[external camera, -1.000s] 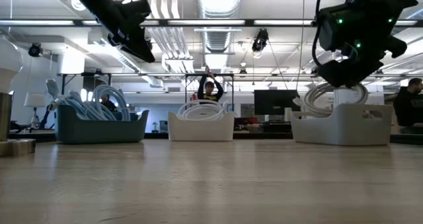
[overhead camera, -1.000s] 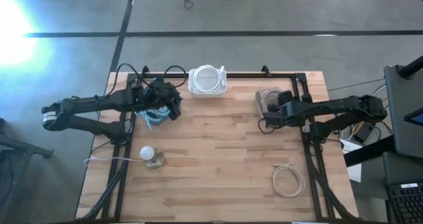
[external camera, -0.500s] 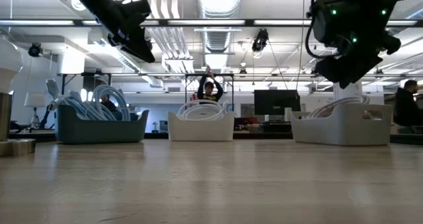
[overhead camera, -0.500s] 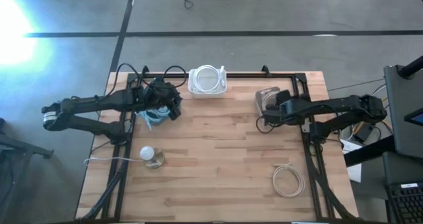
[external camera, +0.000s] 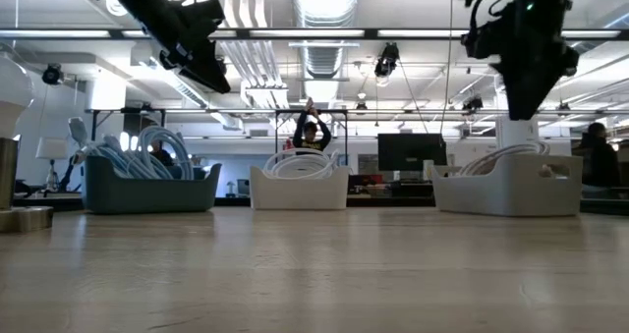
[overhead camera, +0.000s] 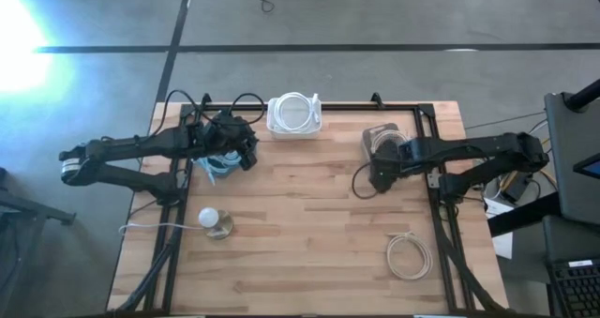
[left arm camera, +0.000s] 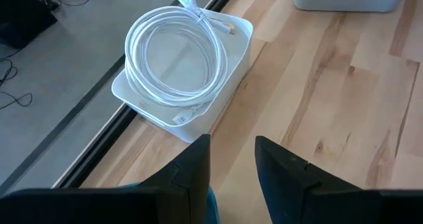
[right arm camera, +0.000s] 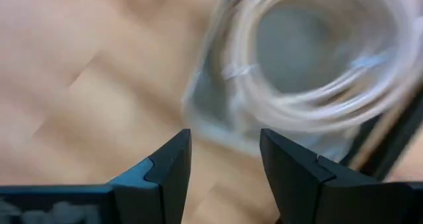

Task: Sort HDMI cables
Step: Put the brown hdmi cable into the gray bin

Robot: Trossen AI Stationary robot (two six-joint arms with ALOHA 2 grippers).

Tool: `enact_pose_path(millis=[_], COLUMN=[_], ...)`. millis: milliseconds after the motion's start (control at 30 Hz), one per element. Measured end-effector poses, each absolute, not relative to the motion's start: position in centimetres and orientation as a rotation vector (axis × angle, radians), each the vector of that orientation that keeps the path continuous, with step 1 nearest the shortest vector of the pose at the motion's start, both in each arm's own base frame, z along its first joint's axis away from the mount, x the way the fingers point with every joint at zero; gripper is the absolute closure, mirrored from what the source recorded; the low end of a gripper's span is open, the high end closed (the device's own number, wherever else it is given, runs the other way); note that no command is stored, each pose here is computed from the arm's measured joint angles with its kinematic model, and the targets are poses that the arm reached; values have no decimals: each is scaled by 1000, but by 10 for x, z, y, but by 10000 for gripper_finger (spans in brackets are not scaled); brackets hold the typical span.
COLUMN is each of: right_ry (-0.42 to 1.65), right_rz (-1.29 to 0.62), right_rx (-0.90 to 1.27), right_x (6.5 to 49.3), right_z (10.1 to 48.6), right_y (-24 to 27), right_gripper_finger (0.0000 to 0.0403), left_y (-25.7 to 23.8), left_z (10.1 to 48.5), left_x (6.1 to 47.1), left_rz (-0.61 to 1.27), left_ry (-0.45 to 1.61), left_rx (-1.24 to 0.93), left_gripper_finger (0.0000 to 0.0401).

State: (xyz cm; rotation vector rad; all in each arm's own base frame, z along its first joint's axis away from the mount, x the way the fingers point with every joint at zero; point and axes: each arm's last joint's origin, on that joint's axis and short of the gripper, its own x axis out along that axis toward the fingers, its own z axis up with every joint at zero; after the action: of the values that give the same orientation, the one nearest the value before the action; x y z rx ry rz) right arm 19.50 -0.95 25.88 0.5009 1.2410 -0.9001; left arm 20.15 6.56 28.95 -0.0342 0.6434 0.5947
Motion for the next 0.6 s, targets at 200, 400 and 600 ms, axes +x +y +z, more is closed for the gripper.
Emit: enact_pose_path(millis=[200, 400, 600], right_ry=[1428, 1632, 1648], right_rz=[-602, -436, -366], right_rx=[627, 728, 694], right_x=[192, 177, 163], right_z=[253, 234, 199], right_y=[28, 66, 90], right_gripper_finger=[231, 232, 232], left_y=[66, 66, 66], left_z=[290, 289, 289], left_x=[201, 201, 202], left_rz=[596, 596, 596], left_ry=[642, 642, 642], left_rx=[-38, -38, -38], left_gripper_finger=[277, 277, 277])
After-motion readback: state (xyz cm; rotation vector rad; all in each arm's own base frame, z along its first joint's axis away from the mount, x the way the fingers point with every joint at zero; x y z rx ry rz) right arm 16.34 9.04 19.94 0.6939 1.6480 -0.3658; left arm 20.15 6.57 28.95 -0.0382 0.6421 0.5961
